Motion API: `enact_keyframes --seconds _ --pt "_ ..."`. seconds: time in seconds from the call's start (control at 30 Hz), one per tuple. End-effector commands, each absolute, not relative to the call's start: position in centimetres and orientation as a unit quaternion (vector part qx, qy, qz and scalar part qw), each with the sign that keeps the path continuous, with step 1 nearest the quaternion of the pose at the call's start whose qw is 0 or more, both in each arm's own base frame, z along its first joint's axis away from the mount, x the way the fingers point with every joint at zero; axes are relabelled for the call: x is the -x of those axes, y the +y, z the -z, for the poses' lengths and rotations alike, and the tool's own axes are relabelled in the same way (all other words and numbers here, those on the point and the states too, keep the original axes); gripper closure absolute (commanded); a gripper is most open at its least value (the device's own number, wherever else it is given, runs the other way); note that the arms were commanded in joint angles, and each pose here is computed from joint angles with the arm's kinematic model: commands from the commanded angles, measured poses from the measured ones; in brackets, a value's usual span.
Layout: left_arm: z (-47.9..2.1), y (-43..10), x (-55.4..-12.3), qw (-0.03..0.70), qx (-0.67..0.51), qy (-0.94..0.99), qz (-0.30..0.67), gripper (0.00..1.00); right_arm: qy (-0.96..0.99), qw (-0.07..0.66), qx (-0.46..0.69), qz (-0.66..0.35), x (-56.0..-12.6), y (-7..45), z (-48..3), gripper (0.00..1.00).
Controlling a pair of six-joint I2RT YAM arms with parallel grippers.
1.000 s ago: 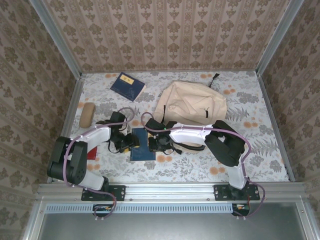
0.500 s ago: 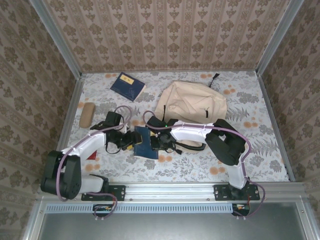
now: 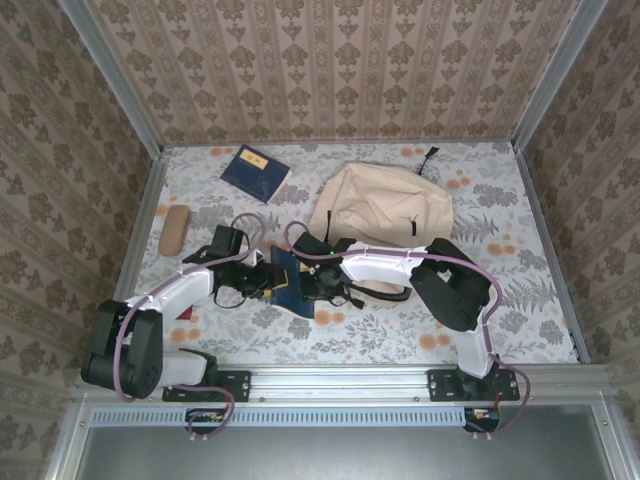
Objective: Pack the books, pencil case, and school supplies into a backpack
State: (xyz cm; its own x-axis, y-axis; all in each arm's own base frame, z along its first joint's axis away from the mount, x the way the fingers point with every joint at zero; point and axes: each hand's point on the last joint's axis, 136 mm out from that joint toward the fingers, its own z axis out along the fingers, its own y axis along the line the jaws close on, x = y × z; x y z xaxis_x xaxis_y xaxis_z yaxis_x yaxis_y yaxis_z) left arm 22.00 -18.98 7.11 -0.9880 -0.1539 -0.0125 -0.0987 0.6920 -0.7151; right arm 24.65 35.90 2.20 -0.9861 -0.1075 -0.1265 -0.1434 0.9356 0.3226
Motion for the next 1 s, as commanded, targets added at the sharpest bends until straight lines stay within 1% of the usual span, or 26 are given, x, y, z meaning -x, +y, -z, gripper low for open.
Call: enact_keyframes --seconds 0.0,0.1,0.13,0.23,0.37,0.53,0.6,0.67,0.7,0.77,0.83,0.97 --pt "-7.3 -18.8 -22.5 0.044 0.073 0.921 0.380 0.79 0.979 0.050 0.073 -0.181 -24.2 36.1 -2.0 0.73" --pt "-7.9 -17.9 -23.2 0.067 0.079 0.929 0.356 0.94 0.972 0.071 0.071 -0.213 -24.8 36.3 -4.6 0.68" --pt "-8.5 -17.8 -23.4 0.077 0.077 0.929 0.354 0.96 0.968 0.079 0.071 -0.228 -25.0 36.3 -5.6 0.66" --pt "-11.0 -17.8 -24.1 0.110 0.067 0.924 0.360 0.97 0.953 0.103 0.067 -0.277 -25.7 36.0 -9.0 0.60" --pt "-15.0 -18.0 -24.8 0.155 0.058 0.911 0.379 0.98 0.921 0.137 0.061 -0.359 -26.4 34.9 -13.9 0.43" --pt "-20.9 -19.5 -26.1 0.199 0.029 0.882 0.427 0.98 0.886 0.182 0.038 -0.425 -28.3 31.2 -17.8 0.22" --pt "-23.4 -20.7 -26.5 0.212 0.009 0.866 0.452 0.98 0.871 0.201 0.025 -0.448 -29.3 29.6 -19.2 0.15" --pt "-25.5 -21.7 -26.9 0.210 0.003 0.853 0.477 0.98 0.852 0.204 0.022 -0.481 -30.1 28.6 -20.5 0.10" --pt "-26.7 -22.5 -27.0 0.210 -0.006 0.845 0.492 0.98 0.836 0.214 0.026 -0.505 -30.2 28.2 -22.5 0.07" --pt "-28.4 -24.1 -27.2 0.206 -0.021 0.832 0.515 0.98 0.818 0.210 0.026 -0.535 -30.8 27.7 -24.0 0.04" --pt "-29.5 -25.6 -27.4 0.197 -0.033 0.823 0.532 0.98 0.803 0.209 0.026 -0.558 -31.6 27.3 -25.6 0.03" --pt "-30.6 -27.3 -28.2 0.184 -0.040 0.807 0.560 0.98 0.791 0.198 0.013 -0.579 -33.9 27.2 -25.9 0.03"
